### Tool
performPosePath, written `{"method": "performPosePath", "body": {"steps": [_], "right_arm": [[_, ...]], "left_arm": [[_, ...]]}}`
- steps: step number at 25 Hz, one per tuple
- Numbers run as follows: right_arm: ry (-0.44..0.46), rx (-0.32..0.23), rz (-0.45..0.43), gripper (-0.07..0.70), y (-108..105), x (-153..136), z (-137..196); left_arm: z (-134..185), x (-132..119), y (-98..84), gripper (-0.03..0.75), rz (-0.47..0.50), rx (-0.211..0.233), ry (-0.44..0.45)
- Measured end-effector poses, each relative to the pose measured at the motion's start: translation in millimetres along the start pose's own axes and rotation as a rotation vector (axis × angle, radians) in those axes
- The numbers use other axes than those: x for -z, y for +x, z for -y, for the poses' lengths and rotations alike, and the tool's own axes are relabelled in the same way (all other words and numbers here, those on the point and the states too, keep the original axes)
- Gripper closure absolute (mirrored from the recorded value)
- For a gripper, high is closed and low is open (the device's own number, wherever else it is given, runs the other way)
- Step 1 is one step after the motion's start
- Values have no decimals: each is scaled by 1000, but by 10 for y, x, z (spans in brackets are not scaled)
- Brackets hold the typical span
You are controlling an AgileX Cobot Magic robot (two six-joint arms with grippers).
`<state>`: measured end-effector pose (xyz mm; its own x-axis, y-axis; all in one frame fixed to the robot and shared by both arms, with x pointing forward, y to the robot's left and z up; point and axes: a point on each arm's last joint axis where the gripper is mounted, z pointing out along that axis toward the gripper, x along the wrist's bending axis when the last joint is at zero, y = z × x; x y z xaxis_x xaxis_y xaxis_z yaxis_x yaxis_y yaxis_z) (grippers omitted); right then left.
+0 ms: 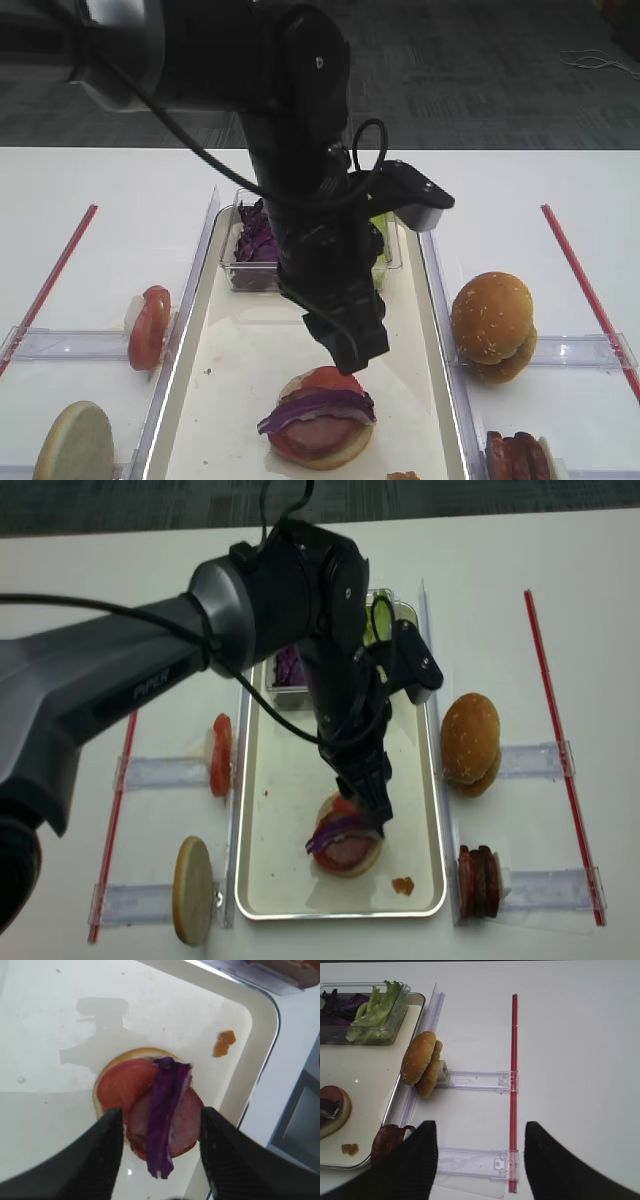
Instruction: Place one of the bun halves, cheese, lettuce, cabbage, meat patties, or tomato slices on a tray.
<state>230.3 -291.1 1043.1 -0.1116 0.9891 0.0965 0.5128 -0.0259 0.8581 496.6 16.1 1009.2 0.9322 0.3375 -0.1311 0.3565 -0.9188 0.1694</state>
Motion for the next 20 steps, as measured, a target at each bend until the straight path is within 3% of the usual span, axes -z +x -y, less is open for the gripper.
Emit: {"method": "performPosePath", "body": {"steps": [2, 5, 10, 14, 20], "right_arm": [[0, 0, 0, 230, 0, 0, 0], [0, 0, 0, 230, 0, 0, 0], [0, 0, 0, 230, 0, 0, 0], [0, 0, 0, 230, 0, 0, 0], [0, 0, 0, 230, 0, 0, 0]], "left_arm": [[1, 71, 64, 347, -3, 56, -7], [27, 153, 183, 347, -10, 175, -18], [143, 223, 429, 347, -20, 428, -31], [252, 266, 613, 348, -26, 582, -39], [391, 318, 820, 348, -34, 722, -50]]}}
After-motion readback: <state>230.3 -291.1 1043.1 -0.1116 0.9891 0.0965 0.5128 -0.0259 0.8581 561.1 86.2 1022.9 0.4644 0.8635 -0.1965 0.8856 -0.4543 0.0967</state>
